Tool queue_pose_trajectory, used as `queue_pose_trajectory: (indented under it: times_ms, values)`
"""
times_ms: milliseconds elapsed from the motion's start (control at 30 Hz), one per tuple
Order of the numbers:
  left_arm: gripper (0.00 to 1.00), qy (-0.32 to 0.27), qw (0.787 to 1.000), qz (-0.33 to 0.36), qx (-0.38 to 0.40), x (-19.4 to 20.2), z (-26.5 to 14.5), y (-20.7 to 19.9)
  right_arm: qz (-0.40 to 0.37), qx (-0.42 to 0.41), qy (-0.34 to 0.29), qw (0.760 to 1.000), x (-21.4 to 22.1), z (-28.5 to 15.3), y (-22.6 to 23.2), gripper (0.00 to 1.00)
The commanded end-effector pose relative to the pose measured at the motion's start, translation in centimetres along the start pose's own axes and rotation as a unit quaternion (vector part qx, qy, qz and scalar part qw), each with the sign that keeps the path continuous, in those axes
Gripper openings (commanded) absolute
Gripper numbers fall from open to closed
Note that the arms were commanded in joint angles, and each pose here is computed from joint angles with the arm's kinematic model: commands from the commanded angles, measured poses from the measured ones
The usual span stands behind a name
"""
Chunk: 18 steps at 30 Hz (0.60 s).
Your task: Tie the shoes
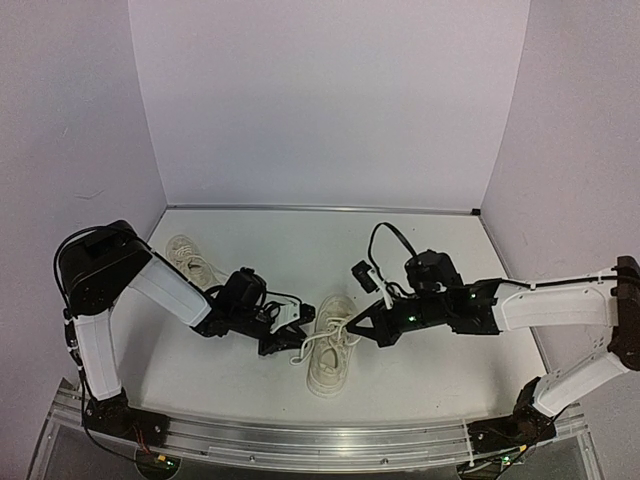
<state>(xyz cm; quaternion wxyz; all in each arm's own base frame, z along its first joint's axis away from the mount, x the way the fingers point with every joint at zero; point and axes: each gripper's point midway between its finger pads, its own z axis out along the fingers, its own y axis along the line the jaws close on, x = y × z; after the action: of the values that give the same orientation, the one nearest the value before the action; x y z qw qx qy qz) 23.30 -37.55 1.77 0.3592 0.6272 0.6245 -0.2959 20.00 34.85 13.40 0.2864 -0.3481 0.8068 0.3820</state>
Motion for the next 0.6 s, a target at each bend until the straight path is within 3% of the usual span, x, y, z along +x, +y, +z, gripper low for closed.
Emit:
queue_pose_trajectory:
  times_ms: [0, 100, 333, 567]
  values:
    - [0.12, -0.049, 0.999, 0.006, -0.017, -2.4, -0.1, 0.9, -0.002, 0.005, -0.030, 1.000, -1.1, -1.1, 0.2, 0.00]
    - [0.01, -0.053, 0.998, -0.003, -0.037, -2.3, -0.8, 1.1, 0.002, 0.009, -0.034, 0.999, -1.1, -1.5, 0.2, 0.00]
    - [0.00, -0.051, 0.985, -0.071, -0.147, -2.3, -4.1, 3.5, 0.028, 0.031, -0.053, 0.998, -0.4, -3.1, -0.4, 0.00]
    - [0.00, -0.022, 0.932, -0.217, -0.290, -1.9, -8.9, 7.3, 0.099, 0.078, -0.089, 0.988, 1.2, -5.8, -2.0, 0.00]
